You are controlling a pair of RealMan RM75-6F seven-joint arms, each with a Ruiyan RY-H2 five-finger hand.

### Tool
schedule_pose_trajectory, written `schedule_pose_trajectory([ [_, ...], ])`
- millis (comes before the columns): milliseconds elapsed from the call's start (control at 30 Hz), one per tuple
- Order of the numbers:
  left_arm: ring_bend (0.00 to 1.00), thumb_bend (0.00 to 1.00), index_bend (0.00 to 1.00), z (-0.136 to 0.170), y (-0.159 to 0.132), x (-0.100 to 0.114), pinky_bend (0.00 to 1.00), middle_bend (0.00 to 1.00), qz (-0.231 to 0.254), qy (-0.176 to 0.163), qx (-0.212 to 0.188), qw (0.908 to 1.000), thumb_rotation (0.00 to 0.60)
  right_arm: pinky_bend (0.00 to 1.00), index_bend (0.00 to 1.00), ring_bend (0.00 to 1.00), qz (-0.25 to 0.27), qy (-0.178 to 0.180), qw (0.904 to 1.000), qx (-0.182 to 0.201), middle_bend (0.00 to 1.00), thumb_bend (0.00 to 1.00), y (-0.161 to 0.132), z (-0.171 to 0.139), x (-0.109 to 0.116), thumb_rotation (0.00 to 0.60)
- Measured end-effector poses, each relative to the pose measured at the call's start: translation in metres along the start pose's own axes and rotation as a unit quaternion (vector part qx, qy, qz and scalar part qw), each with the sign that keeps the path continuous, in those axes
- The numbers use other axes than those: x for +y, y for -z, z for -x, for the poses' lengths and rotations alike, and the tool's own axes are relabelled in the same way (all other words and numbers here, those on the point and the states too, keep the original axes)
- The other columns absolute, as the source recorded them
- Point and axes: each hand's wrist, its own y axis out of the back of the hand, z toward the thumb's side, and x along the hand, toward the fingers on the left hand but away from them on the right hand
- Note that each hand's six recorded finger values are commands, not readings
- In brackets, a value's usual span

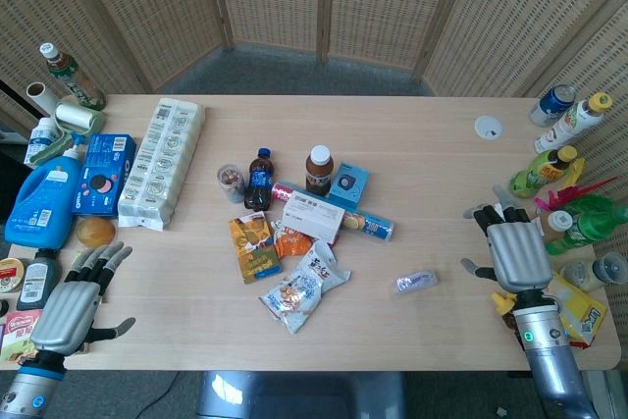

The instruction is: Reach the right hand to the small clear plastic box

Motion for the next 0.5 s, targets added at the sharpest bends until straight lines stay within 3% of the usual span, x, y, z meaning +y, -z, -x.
schedule_pose_trajectory([
  [500,0.00,0.22,0.08,0.007,0.001,-0.001,0.00,0.02,0.002,0.000,-0.001,1.0000,0.600,0.22,0.28,0.05,0.031,-0.024,0.9991,0.019,0.34,0.06,-0.002,-0.012,-0.008,0.600],
])
